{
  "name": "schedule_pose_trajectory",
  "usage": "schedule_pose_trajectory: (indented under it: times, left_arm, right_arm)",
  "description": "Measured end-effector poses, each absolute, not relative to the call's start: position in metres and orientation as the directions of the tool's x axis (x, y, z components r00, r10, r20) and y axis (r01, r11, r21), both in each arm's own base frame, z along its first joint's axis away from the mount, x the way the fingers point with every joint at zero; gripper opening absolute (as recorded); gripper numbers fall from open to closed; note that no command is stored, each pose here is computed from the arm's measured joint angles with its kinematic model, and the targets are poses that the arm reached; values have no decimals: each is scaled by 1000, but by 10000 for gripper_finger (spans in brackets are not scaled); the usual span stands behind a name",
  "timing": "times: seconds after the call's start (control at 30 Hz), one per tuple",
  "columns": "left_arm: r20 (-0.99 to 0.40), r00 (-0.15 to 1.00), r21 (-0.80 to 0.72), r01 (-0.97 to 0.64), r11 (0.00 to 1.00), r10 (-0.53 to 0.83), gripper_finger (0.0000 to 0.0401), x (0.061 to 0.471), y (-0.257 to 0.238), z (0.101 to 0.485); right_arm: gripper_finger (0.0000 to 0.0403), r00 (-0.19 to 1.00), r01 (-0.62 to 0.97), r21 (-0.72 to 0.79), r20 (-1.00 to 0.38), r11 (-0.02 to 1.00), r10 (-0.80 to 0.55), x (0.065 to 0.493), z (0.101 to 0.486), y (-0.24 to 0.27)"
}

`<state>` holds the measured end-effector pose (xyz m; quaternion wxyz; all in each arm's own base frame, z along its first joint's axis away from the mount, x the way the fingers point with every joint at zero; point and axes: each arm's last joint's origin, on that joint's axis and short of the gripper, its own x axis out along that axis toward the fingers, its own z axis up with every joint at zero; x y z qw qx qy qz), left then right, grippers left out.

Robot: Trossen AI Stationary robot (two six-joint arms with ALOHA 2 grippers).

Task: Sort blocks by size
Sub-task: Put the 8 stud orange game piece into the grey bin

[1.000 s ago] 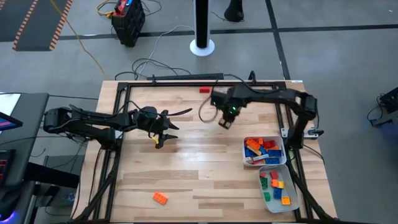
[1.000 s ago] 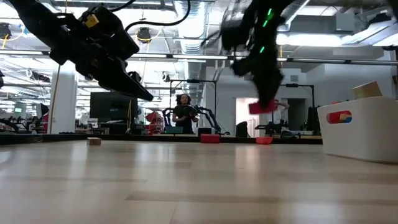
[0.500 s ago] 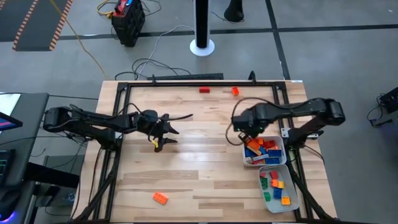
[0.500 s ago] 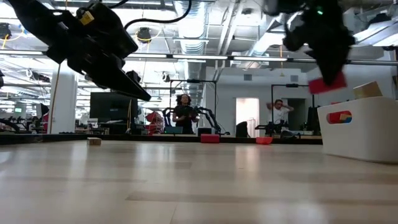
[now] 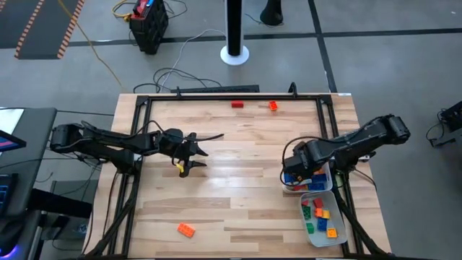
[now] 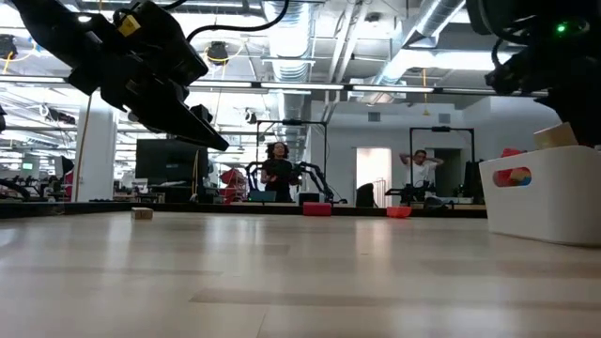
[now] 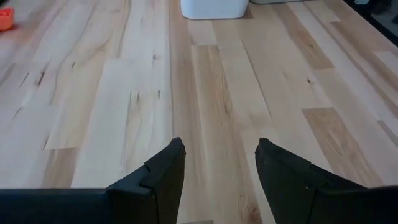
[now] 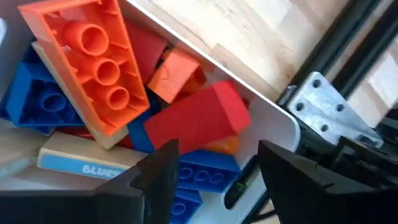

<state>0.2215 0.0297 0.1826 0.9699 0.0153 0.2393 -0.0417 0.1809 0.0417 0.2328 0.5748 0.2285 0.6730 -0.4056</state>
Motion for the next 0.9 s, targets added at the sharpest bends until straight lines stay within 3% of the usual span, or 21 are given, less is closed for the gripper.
schedule_pose_trajectory:
  times: [0.27, 0.5, 0.63, 0.9]
  left_arm:
    - [-459, 887, 19, 76, 997, -59, 185, 222, 30, 183]
    - [-448, 893, 36, 71, 997, -48, 185, 223, 31, 184]
    - [-448, 893, 47, 72, 996, -43, 185, 222, 31, 184]
    - [-471, 881, 48, 65, 997, -35, 185, 221, 31, 182]
  right_arm:
    - [246, -254, 787, -305, -952, 535, -170, 182, 253, 35]
    - [247, -56, 832, -241, -933, 500, -356, 206, 275, 3]
    - [248, 51, 855, -163, -918, 493, -393, 227, 269, -36]
    - [248, 67, 847, -176, -901, 502, -429, 257, 229, -128]
